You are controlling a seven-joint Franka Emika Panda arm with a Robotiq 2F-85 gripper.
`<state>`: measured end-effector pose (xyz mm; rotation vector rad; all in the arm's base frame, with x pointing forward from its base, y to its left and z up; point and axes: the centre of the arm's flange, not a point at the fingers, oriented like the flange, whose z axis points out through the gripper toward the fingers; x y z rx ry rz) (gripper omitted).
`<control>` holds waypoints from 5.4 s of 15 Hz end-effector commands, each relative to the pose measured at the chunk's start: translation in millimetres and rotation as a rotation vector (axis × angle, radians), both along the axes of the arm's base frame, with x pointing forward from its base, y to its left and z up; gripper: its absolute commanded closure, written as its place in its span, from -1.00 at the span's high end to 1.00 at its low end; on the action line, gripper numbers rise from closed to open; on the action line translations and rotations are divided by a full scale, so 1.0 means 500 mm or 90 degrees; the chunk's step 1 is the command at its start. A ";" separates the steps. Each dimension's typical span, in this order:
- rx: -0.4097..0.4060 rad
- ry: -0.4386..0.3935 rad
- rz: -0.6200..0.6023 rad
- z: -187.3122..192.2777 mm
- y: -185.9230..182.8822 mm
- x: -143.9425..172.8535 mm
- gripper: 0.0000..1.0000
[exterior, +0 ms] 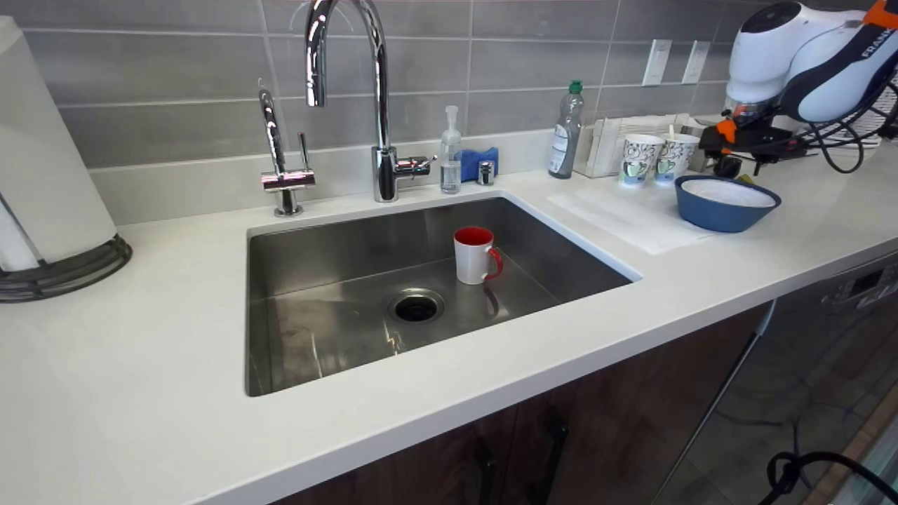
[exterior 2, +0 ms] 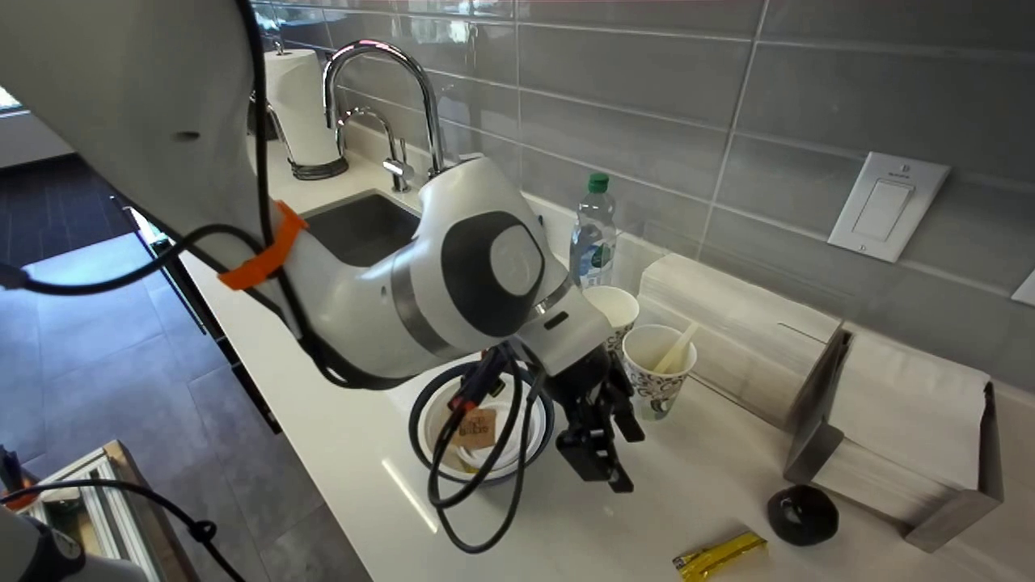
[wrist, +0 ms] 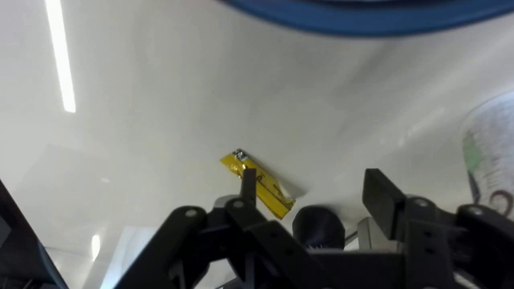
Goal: Remove the yellow packet and white lid from the bowl and place them on the right side of the counter.
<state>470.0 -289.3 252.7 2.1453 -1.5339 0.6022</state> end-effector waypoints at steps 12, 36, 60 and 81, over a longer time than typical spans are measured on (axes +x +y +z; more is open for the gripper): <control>0.158 0.017 0.113 0.131 0.206 -0.077 1.00; 0.312 0.164 0.233 0.054 0.230 -0.076 0.26; 0.288 0.188 0.267 0.043 0.237 -0.083 -0.97; 0.206 0.065 0.154 0.246 0.034 -0.070 -0.97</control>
